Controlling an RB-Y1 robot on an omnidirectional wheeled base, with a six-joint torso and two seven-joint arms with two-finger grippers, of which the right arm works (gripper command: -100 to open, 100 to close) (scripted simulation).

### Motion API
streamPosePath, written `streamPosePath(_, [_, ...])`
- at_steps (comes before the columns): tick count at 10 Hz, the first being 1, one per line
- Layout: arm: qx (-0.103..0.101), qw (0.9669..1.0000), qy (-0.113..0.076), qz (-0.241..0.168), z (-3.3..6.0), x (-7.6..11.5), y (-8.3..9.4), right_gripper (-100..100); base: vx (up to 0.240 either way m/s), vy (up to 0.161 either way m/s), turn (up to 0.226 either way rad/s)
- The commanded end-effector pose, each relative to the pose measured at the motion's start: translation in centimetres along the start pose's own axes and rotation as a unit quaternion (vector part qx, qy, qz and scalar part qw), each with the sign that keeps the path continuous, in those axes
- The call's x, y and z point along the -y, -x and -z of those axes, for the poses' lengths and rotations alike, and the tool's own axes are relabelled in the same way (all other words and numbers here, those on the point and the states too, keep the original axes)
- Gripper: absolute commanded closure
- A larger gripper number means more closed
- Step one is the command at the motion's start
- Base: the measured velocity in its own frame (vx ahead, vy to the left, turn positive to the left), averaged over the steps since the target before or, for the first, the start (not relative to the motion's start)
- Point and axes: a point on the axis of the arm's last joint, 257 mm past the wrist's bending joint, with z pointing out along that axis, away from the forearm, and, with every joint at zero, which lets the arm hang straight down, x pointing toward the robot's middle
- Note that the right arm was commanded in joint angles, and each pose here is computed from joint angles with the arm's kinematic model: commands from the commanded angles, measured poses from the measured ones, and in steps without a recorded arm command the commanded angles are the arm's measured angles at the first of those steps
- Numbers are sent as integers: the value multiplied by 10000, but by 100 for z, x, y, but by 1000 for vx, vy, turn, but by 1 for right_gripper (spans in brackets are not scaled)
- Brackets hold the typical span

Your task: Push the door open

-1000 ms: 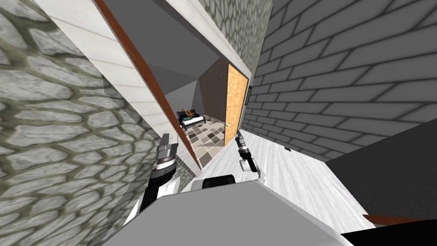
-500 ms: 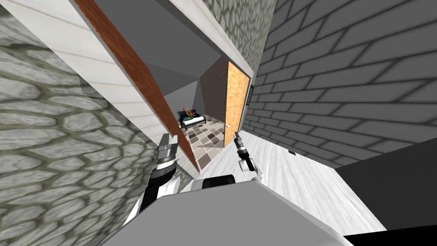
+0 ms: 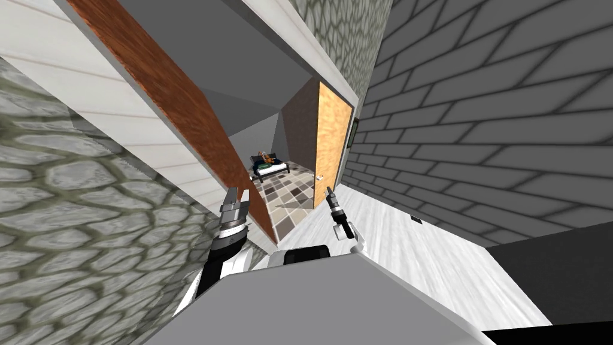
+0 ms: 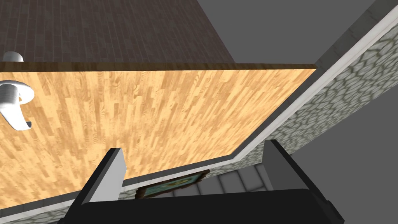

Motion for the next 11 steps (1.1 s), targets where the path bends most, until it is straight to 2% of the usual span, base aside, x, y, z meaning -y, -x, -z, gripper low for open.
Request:
streamPosePath(1, [-67,9999,-76,-43,19,108,-46,-100,92,-113,56])
streamPosePath(11, [-465,9969,-563,-293,123,699,-333,-100,78,-103,55])
